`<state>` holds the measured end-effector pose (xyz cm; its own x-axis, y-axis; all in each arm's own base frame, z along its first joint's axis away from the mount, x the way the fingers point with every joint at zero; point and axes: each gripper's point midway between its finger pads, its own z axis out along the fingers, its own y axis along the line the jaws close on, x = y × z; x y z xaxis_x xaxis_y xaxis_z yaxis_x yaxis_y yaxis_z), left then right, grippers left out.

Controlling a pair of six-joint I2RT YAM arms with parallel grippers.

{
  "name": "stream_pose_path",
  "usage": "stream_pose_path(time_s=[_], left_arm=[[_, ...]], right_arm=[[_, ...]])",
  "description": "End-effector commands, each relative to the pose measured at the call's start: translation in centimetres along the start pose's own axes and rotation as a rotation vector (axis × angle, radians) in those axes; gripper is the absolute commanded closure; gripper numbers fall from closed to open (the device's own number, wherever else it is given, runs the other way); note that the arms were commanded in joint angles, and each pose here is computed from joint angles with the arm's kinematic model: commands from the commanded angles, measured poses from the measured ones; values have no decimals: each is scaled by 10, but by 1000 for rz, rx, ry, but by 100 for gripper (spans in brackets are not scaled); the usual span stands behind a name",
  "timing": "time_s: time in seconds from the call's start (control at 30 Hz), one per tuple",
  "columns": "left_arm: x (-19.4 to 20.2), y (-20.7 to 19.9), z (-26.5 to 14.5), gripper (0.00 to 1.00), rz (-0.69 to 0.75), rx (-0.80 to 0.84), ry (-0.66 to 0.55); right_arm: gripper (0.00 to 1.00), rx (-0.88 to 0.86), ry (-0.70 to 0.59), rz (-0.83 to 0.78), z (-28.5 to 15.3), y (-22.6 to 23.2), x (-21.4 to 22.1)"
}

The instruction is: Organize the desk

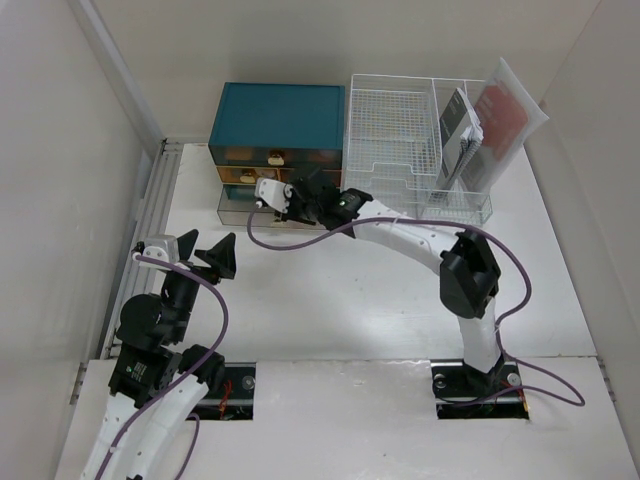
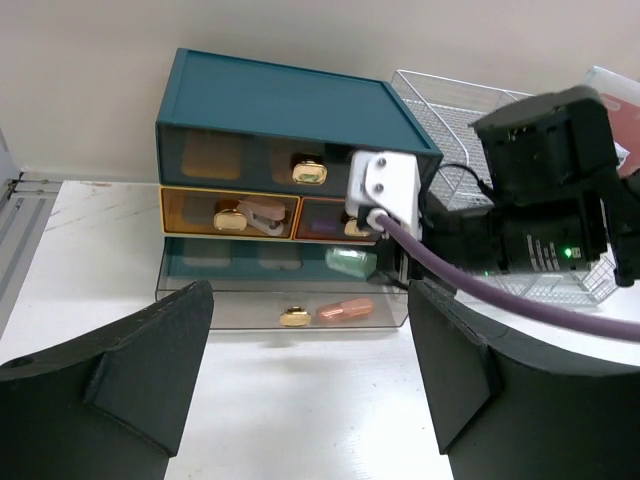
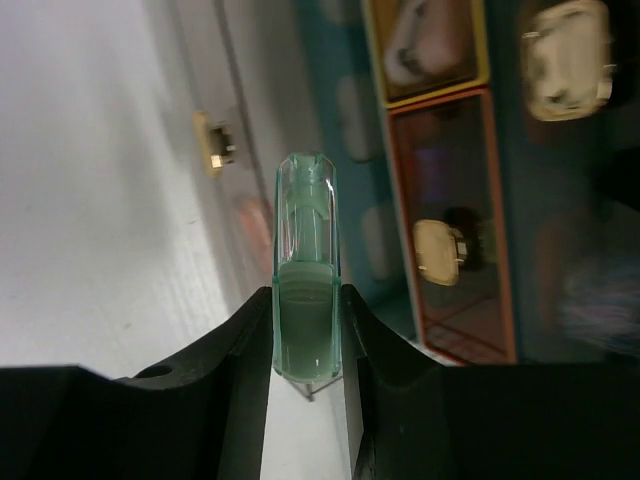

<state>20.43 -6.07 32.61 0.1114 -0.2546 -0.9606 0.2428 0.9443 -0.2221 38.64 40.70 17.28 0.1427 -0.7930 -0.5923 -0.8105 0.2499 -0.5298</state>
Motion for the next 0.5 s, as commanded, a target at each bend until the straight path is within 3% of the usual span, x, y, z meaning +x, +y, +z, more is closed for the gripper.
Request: stream_pose_path(time_s=[0.0,0.1,0.27,0.47], left_arm=[[-13,-2,-2,24,-3,10,-52],[-13,-2,-2,24,-3,10,-52],[-13,-2,-2,24,-3,10,-52],[-13,-2,-2,24,-3,10,-52]], right_arm=[[85,180,12,0,1,-41,-14],[80,219,55,-8,10,-49,-11],[47,243,83,3,23,-60,-2],[44,243,37,34,8,-67,-9]])
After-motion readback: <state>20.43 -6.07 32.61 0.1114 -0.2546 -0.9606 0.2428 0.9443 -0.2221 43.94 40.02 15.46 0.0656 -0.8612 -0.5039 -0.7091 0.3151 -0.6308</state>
